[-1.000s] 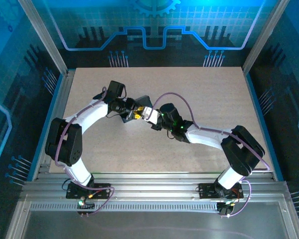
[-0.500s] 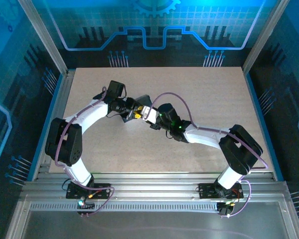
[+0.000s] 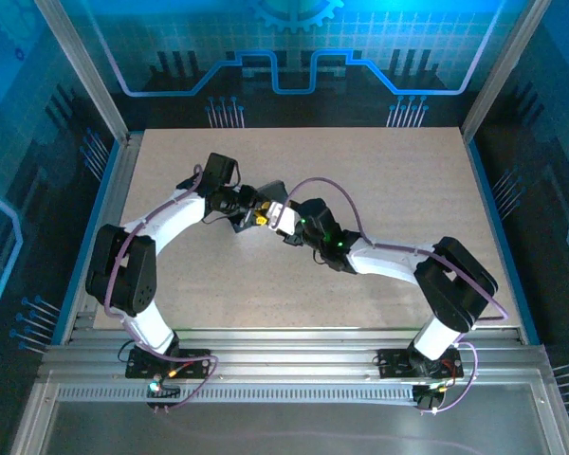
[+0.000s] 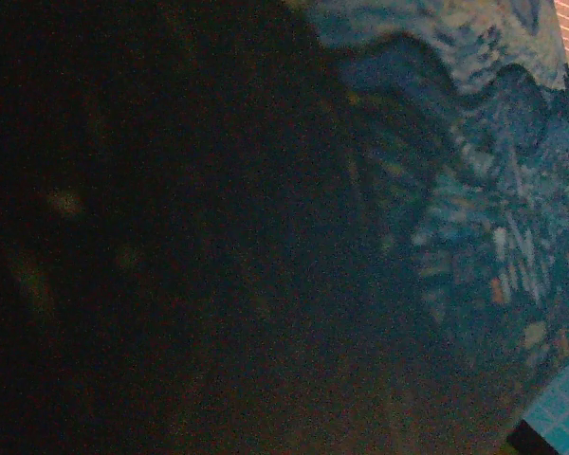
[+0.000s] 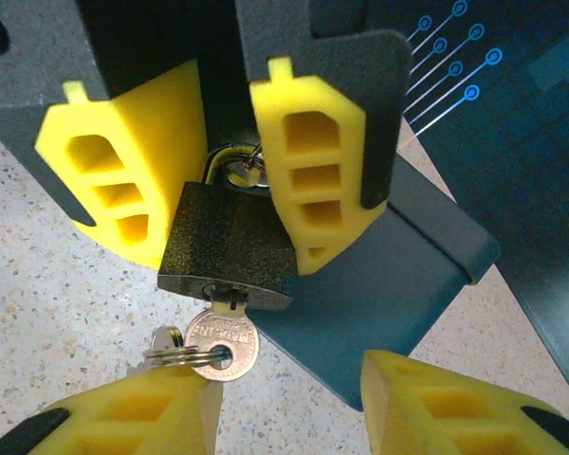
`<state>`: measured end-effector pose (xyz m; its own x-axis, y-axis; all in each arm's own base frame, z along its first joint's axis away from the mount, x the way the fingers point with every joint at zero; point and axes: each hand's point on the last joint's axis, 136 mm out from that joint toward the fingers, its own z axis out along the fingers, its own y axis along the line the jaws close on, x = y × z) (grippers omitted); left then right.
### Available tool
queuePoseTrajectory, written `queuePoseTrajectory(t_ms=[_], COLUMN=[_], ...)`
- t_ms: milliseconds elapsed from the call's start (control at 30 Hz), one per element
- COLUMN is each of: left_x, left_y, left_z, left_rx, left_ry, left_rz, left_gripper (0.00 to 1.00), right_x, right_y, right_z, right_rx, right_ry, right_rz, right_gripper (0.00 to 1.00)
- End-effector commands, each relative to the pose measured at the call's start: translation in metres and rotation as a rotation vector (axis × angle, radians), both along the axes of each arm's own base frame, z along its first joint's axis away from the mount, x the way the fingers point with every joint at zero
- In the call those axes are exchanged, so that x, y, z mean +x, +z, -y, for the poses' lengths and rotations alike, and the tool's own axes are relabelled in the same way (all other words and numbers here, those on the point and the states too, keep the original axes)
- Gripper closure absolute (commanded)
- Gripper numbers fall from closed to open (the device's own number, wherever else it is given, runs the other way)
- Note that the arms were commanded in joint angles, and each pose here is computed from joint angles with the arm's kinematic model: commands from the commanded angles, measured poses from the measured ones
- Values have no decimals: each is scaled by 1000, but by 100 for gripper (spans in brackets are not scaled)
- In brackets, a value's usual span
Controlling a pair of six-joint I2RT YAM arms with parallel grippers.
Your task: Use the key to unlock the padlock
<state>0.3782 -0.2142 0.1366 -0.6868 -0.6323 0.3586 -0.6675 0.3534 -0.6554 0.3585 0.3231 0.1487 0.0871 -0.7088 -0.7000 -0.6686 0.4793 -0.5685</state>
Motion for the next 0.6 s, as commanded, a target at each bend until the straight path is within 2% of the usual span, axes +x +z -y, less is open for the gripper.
queuePoseTrajectory(t_ms=[0, 267, 367, 567], left_x=[-1, -2, -2, -2], left_y=[15, 11, 11, 12], left_z=[9, 11, 10, 10], left_rx=[-43, -42, -45, -51], left_ry=[-31, -36, -29, -29], left_rz=[37, 29, 29, 33], left_gripper=[100, 100, 100, 100], right_x=[2, -1, -2, -4], right_y=[39, 48, 46, 32], right_z=[-27, -34, -34, -29], right_rx=[101, 99, 87, 76], right_ry=[40, 56, 64, 60], right_rz=[109, 137, 127, 79], right_gripper=[59, 58, 65, 86])
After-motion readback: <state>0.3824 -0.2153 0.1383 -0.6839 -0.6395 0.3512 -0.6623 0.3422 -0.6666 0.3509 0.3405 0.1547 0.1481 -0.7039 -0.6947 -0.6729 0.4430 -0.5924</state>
